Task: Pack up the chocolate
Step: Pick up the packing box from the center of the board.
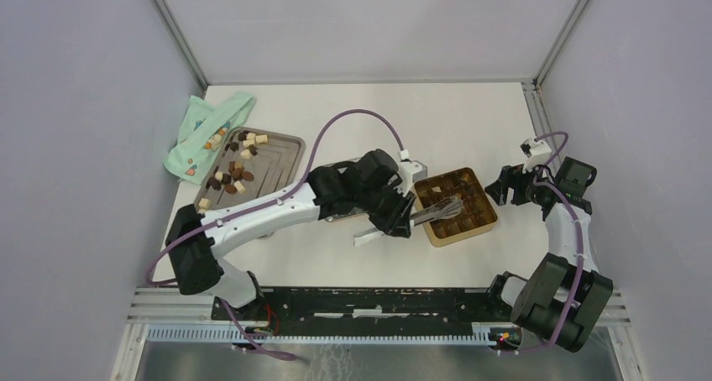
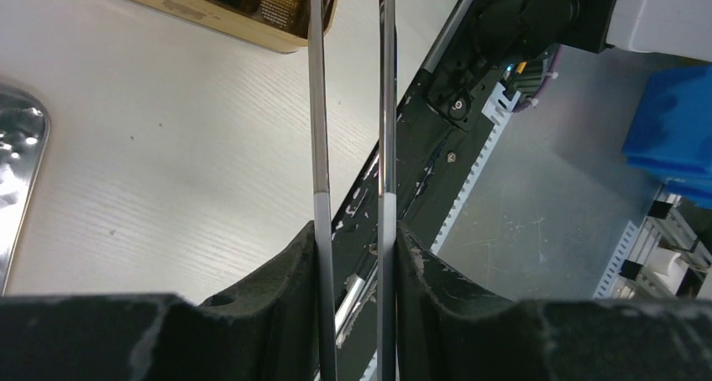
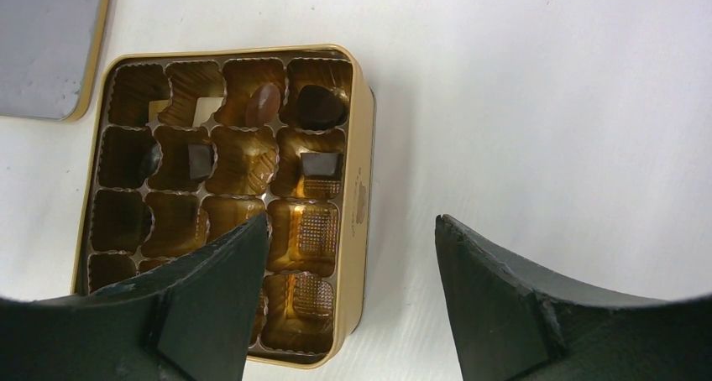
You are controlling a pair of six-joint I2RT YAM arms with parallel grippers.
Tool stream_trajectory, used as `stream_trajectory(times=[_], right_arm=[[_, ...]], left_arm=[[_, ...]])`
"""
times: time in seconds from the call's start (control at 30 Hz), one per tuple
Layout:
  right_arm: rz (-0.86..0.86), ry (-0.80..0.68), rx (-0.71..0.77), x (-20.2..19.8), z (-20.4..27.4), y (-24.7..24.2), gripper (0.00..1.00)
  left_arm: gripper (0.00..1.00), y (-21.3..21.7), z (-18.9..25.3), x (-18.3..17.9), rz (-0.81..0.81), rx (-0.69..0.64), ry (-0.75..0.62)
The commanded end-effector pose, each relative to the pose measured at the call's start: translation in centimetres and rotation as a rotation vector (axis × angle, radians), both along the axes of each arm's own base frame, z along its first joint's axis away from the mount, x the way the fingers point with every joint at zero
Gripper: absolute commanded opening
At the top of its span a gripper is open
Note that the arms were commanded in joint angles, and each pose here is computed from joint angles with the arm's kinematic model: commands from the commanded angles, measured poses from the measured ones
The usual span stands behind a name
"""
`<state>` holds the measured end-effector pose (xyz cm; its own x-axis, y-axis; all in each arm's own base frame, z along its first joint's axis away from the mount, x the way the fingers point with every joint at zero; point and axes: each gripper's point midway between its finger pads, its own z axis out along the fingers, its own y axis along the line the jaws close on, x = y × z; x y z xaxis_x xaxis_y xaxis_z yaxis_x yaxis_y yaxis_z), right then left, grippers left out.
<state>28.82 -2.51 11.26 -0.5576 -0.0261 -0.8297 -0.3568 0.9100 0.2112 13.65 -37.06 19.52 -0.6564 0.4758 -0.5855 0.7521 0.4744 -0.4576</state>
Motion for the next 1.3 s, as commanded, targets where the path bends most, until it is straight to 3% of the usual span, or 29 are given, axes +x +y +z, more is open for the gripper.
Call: stream_trajectory(times=[0.0, 0.23, 0.4, 0.7, 0.97, 1.1, 1.27], right_arm=[[-0.002, -0.033, -0.033, 0.7, 0.8, -0.6, 0.78], [0.145, 0.001, -0.085, 1.2, -0.1, 1.0, 0.78], [0.21, 0.047, -0.216, 3.2, -0.8, 1.7, 0.75], [0.177, 0.119, -0.314, 4.4, -2.1, 1.3, 0.6], [0.222, 0.2, -0.308, 4.7, -4.8, 2.6, 0.42], [0.232, 0.231, -0.309, 4.7, -5.8, 2.7, 0.24], [0.216, 0.167, -0.311, 5.1, -4.5, 2.9, 0.01]], left_arm=[[0.02, -2.8, 1.8, 1.0, -0.064, -0.049, -0.134], [0.02, -2.4, 1.1, 2.2, -0.023, -0.002, -0.2], [0.02, -0.9, 0.8, 2.6, 0.013, 0.034, -0.233], [0.02, 0.9, 0.5, 2.5, 0.069, 0.05, -0.241], [0.02, 1.0, 0.7, 2.6, 0.068, 0.057, -0.245], [0.02, 1.2, 0.8, 2.6, 0.078, 0.056, -0.248], [0.02, 1.3, 1.0, 2.7, 0.089, 0.052, -0.249]])
